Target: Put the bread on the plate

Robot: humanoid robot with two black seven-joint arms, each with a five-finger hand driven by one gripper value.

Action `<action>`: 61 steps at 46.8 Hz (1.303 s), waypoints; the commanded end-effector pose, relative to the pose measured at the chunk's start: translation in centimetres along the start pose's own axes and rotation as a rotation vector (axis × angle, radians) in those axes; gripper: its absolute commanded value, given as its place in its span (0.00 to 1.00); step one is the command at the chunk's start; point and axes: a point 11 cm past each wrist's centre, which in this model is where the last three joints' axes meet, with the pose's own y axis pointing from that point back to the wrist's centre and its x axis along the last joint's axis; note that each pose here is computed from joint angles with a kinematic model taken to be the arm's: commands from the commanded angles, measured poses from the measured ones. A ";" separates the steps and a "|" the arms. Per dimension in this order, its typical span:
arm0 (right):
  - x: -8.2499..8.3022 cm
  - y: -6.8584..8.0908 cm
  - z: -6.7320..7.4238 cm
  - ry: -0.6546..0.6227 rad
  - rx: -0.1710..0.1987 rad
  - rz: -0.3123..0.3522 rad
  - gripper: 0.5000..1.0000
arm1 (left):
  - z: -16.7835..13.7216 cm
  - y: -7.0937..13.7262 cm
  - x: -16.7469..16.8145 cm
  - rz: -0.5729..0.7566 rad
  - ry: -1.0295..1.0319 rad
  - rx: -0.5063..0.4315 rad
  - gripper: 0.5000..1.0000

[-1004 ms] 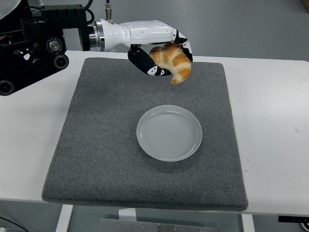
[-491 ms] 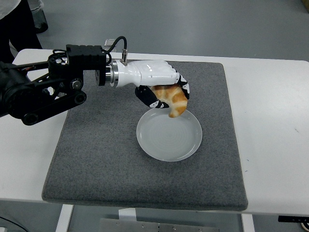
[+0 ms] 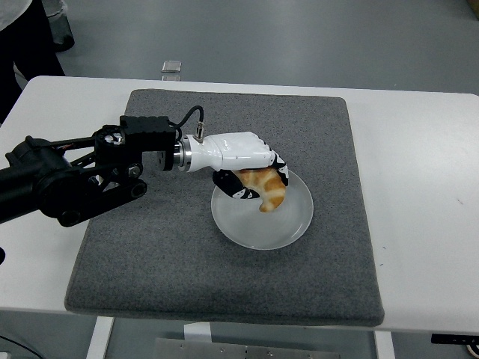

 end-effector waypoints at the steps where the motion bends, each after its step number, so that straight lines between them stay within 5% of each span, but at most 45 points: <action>1: 0.0 0.0 0.0 0.000 0.000 0.000 0.86 | -0.2 -0.1 -0.5 0.002 0.009 0.008 0.00; 58: 0.0 0.0 0.0 0.000 0.000 0.000 0.86 | -0.7 -0.9 -3.6 -0.001 0.056 0.034 0.00; 61: 0.0 0.0 0.0 0.000 0.000 0.000 0.86 | -0.7 -1.0 -3.5 0.001 0.061 0.033 0.14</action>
